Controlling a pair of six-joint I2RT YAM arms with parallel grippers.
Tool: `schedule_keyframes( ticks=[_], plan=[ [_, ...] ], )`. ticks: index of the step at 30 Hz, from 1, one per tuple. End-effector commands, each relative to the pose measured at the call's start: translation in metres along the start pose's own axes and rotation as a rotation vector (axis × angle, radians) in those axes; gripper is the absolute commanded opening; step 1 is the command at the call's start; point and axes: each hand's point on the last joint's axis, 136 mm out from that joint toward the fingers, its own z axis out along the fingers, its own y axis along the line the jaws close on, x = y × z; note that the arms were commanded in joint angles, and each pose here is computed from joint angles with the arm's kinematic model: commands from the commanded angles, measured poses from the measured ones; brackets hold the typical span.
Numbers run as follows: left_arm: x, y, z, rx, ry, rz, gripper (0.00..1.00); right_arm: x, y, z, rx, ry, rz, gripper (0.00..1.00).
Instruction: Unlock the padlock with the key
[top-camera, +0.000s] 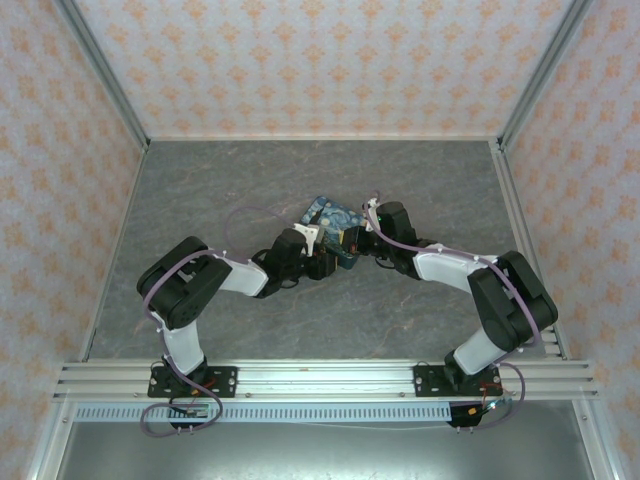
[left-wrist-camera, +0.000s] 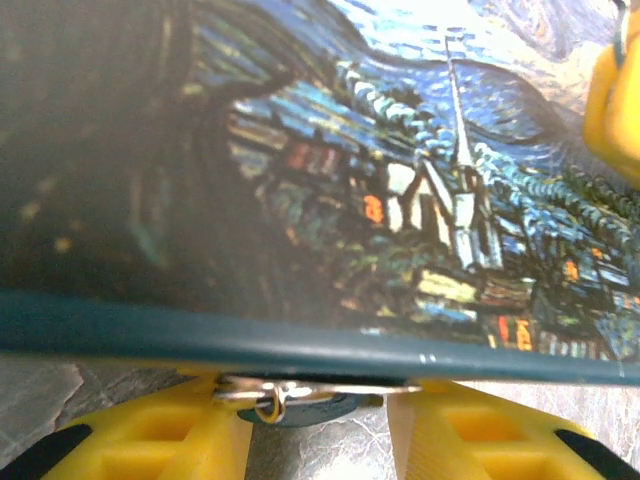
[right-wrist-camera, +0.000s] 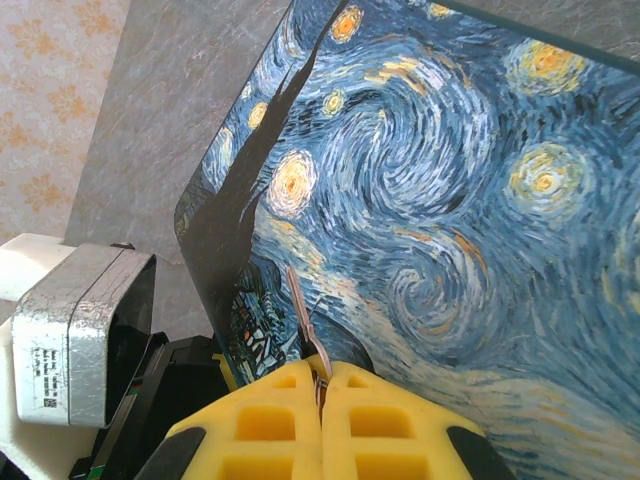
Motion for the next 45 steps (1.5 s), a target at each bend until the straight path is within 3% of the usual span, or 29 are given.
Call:
schedule_keyframes(
  ticks=[1,29,45],
  plan=[
    [-0.007,0.004,0.002,-0.047,-0.018,-0.037,0.4,0.028,-0.018,-0.001,0.061,0.085,0.03,0.0],
    [-0.036,0.006,-0.004,0.024,-0.152,-0.235,0.42,0.027,-0.015,0.001,0.056,0.092,0.031,0.0],
    [-0.036,0.006,-0.002,0.02,-0.143,-0.228,0.23,0.015,-0.003,-0.004,0.025,0.056,0.002,0.0]
  ],
)
